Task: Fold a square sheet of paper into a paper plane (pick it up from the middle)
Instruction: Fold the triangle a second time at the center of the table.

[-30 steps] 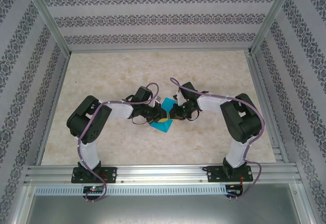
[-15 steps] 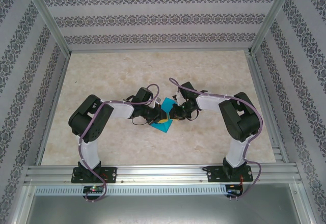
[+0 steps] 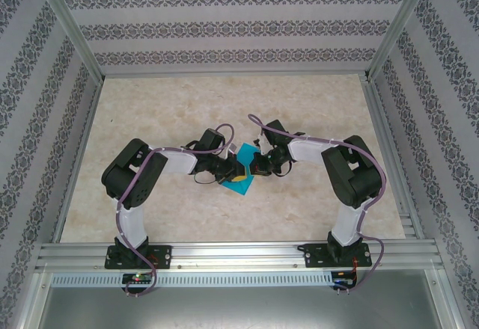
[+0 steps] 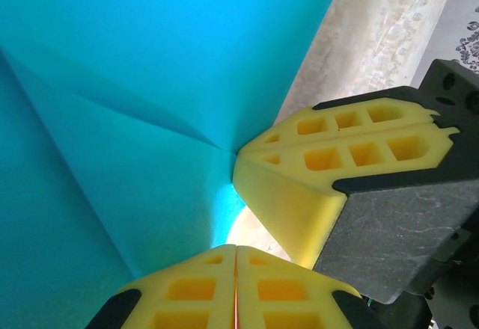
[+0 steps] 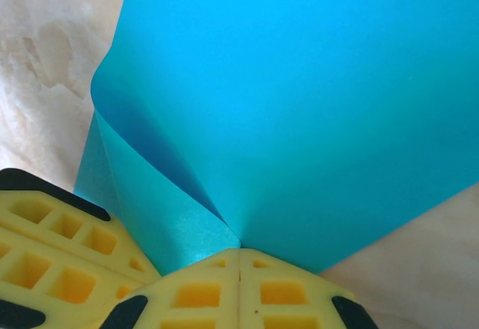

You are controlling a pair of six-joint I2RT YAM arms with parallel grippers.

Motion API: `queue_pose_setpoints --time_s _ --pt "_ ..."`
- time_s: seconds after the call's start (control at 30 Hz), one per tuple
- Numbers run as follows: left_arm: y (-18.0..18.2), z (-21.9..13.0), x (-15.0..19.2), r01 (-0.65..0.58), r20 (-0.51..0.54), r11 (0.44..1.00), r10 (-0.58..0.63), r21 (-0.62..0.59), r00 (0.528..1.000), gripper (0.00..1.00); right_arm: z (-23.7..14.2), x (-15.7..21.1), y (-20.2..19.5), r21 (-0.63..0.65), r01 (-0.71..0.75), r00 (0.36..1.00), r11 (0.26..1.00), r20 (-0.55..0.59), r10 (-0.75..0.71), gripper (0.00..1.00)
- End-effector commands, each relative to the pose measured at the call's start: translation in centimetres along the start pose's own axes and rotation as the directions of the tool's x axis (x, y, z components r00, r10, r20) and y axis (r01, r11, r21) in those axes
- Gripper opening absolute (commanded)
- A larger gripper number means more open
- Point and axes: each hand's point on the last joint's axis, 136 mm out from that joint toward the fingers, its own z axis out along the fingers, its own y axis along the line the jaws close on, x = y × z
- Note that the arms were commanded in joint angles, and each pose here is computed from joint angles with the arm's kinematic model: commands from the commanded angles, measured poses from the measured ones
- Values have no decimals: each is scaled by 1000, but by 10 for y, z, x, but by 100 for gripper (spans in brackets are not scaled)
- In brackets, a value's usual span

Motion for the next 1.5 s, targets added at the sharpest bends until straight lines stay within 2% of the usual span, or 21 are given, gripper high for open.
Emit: queue_pose_setpoints --time_s 0.0,0.7,1.47 --pt "-15 -1 2 -43 -3 999 43 21 999 10 -6 -7 6 14 44 999 999 23 -44 0" --pt "-19 -2 2 -49 0 998 49 24 999 10 -9 -11 7 34 84 996 996 32 -85 0" --pt "2 5 2 -3 -8 999 3 -36 1000 9 -1 -9 9 27 97 995 995 2 -97 0"
